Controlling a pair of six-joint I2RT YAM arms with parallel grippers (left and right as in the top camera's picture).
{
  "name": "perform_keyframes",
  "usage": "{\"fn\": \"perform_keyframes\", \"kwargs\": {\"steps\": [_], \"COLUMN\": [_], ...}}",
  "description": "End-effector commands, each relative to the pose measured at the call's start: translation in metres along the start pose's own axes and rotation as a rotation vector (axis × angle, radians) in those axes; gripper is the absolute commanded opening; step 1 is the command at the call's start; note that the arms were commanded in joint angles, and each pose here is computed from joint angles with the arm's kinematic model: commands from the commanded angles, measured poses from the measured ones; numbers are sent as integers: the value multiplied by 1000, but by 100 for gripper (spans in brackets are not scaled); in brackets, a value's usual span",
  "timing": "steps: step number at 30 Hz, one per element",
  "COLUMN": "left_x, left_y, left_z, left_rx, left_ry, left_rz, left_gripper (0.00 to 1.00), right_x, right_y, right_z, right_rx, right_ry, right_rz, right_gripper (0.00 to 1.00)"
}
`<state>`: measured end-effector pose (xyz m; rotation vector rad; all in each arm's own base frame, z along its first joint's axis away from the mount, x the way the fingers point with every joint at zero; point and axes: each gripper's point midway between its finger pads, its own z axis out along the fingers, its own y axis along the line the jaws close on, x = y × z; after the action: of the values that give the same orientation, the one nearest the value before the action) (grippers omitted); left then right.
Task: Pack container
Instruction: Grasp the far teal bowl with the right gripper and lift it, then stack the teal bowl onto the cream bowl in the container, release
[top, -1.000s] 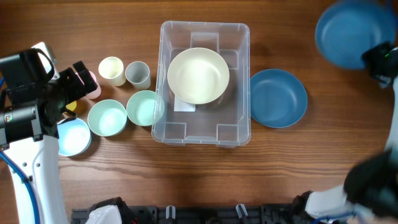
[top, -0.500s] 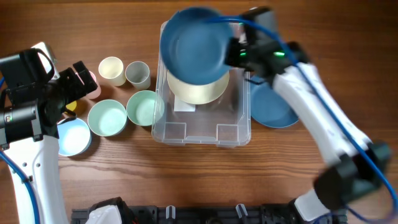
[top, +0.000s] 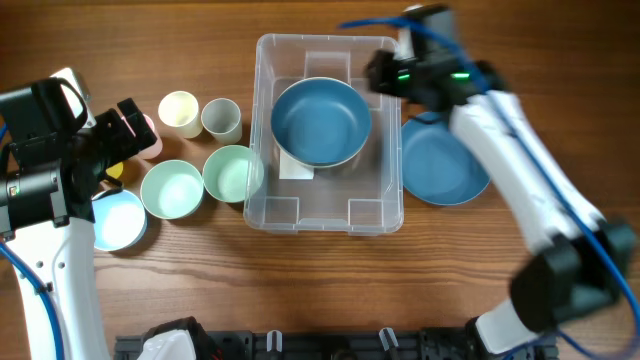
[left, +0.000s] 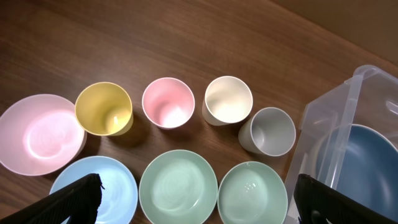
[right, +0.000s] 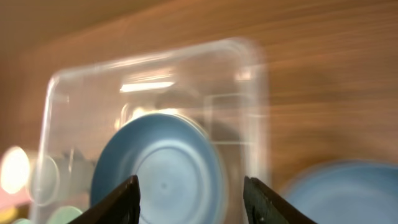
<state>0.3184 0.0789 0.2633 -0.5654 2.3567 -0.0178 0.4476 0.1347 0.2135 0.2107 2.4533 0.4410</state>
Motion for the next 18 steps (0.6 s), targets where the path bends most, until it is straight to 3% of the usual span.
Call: {"fn": "perform_keyframes", "kwargs": {"steps": [1, 6, 10, 18], "left_x": [-7, -7, -7, -7], "left_y": [-2, -2, -2, -2], "left_z": [-4, -4, -4, -4], "left_rx": [13, 13, 13, 13], "left_ry": [-19, -19, -19, -19], "left_rz": [-10, -10, -10, -10], "left_gripper": [100, 100, 100, 100], "right_x": [-30, 3, 44, 135], "right_y": [-57, -161, -218, -230], "right_z": [-62, -91, -82, -28], "right_rx": [71, 289, 403, 388], "right_ry": [-93, 30, 127, 321], "right_rz": [179, 432, 585, 624], "right_gripper": [54, 63, 65, 63]}}
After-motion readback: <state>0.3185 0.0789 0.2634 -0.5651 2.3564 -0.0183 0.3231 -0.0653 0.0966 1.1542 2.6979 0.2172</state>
